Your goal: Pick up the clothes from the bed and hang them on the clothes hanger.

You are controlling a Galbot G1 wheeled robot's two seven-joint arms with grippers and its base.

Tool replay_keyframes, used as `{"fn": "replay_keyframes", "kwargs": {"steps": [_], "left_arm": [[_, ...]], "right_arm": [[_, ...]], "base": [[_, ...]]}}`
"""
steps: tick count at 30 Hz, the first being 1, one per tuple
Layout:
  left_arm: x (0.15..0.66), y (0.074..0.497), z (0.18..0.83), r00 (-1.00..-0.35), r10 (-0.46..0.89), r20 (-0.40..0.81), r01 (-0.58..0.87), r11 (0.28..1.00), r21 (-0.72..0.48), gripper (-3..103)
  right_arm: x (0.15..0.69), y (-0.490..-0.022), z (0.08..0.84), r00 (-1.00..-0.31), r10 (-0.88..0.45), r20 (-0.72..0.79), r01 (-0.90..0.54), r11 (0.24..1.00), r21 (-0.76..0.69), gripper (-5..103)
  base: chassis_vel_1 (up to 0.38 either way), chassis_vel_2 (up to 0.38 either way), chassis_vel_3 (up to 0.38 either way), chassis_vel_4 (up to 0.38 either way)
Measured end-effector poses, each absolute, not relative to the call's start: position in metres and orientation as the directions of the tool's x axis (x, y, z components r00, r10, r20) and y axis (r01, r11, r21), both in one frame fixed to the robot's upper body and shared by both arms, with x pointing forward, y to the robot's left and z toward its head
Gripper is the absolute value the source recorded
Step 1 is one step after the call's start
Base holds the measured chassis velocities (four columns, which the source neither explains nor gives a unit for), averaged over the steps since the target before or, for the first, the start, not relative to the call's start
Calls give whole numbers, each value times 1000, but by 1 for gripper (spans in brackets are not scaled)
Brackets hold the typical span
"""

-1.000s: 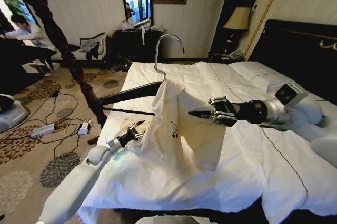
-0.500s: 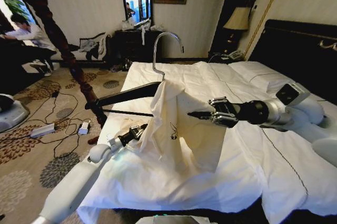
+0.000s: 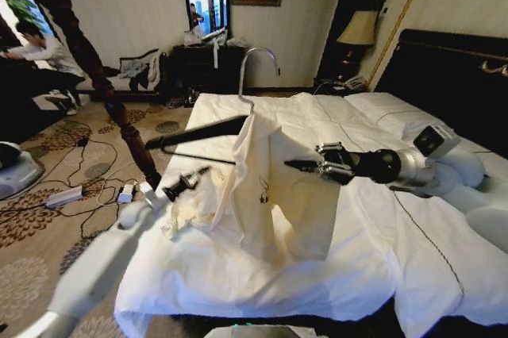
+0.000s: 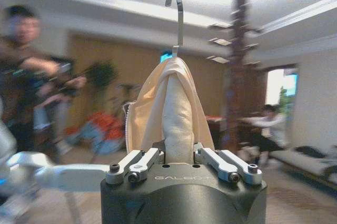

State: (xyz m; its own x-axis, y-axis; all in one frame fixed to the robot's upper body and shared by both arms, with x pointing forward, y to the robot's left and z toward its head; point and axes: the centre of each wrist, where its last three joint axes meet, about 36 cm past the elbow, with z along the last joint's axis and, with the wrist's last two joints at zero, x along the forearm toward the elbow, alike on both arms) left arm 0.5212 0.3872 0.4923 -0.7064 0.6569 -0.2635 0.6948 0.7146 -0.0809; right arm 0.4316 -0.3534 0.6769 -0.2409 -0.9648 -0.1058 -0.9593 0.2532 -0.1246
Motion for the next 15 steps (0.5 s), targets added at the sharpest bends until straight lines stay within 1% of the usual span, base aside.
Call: {"fn": "replay_keyframes", "kwargs": {"steps": [1,2,4,5,6,8,9,12,13,15], "left_arm": [[525,396,517,-709,637,-302,689,717,-105,0],[526,402,532,-709,627,-323,687,717,-115,0],[526,413,569,-707,607,-362,684,717,-133,0],[526,413,569,-707,607,-362,684,717,-133,0],[524,416,585,-703,602,-378,686,714,-140,0],[518,419,613,-698,602,-388,692,706,-151,0],[518,419,613,-698,602,-388,692,706,-151,0],[511,418,623,-698,628,-344,694,712,-108,0],[512,418,634,-699,618,-360,690,715,-113,0],[512,419,644,-702,605,-376,685,718,-124,0]], "right_arm": [[430,-349,674,-268,-954,-134,-953,283,-110,19],[430,-347,673,-278,-950,-146,-950,294,-106,19],[431,-346,671,-282,-947,-156,-947,301,-109,19],[431,-346,671,-282,-947,-156,-947,301,-109,19],[432,-347,671,-280,-947,-157,-947,300,-118,19],[435,-349,671,-259,-953,-159,-949,281,-141,19],[435,-349,671,-259,-953,-159,-949,281,-141,19],[436,-347,669,-221,-961,-166,-955,248,-162,19],[437,-348,670,-208,-964,-166,-956,236,-176,19],[439,-350,672,-205,-965,-165,-955,234,-183,19]], "base": [[0,0,0,0],[0,0,0,0],[0,0,0,0],[0,0,0,0],[0,0,0,0],[0,0,0,0],[0,0,0,0],[0,0,0,0],[0,0,0,0],[0,0,0,0]]}}
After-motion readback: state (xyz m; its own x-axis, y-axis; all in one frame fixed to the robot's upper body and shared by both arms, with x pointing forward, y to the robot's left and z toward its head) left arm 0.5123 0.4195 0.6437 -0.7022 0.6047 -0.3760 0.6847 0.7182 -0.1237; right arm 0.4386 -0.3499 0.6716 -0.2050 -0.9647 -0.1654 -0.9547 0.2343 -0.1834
